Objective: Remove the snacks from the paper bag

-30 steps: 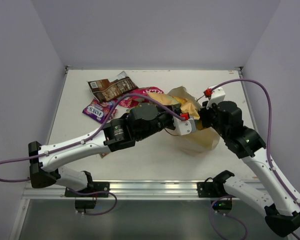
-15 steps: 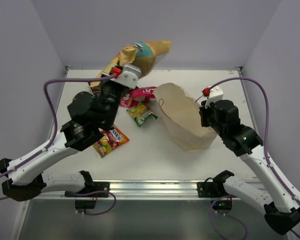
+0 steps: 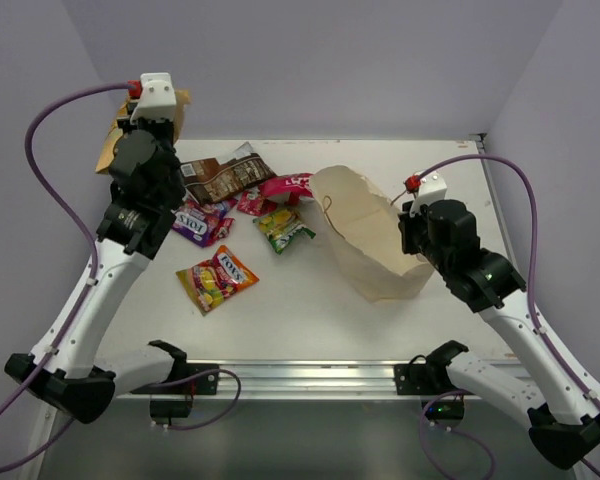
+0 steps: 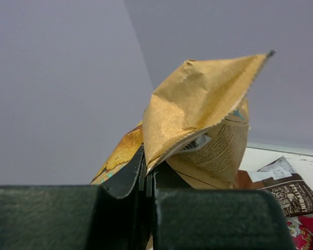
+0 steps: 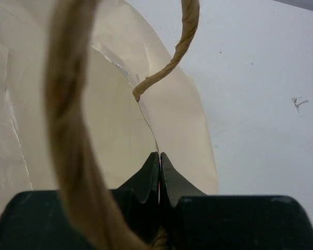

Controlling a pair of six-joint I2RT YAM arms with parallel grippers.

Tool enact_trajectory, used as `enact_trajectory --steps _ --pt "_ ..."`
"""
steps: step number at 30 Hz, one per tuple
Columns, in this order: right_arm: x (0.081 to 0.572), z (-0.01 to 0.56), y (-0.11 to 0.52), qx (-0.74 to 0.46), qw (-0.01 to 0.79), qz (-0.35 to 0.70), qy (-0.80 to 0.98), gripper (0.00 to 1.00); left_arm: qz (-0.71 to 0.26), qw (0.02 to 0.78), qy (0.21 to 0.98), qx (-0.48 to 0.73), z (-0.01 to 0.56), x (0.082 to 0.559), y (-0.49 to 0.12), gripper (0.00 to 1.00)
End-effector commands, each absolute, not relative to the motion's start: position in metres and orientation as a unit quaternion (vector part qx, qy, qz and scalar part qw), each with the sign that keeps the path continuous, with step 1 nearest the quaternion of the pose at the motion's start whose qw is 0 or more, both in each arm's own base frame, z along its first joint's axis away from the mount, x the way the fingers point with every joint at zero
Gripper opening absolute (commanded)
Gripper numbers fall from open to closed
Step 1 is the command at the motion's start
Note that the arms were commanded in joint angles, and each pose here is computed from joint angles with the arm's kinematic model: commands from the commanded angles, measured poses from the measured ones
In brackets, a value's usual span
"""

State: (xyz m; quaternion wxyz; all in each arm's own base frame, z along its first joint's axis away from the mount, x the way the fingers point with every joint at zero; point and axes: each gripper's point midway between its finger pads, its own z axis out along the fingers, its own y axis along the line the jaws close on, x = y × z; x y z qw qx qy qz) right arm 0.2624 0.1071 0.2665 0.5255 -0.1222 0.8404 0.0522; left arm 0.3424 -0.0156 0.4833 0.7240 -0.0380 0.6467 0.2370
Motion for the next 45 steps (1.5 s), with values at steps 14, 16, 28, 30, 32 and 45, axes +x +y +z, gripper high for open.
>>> enact_trajectory --steps 14,16,28,30,32,45 --pt "0.249 0.271 0.111 -0.127 0.529 0.082 0.835 0.0 0.062 0.737 0.621 -0.258 0.374 0.477 0.074 0.0" --pt "0.249 0.27 0.112 -0.128 0.527 0.085 0.836 0.0 0.026 0.724 0.616 -0.308 0.347 0.479 0.094 0.0" --pt "0.249 0.272 0.109 -0.123 0.526 0.08 0.838 0.0 -0.035 0.566 0.669 -0.481 0.144 0.391 0.107 0.0" --pt "0.247 0.274 0.108 -0.118 0.526 0.079 0.838 0.0 -0.037 0.566 0.658 -0.496 0.146 0.375 0.109 0.0" --pt "0.247 0.279 0.107 -0.114 0.531 0.082 0.836 0.0 -0.04 0.571 0.65 -0.499 0.146 0.356 0.108 0.03" --pt "0.245 0.286 0.111 -0.114 0.535 0.096 0.831 0.0 0.042 0.513 0.699 -0.497 0.097 0.318 0.142 0.48"
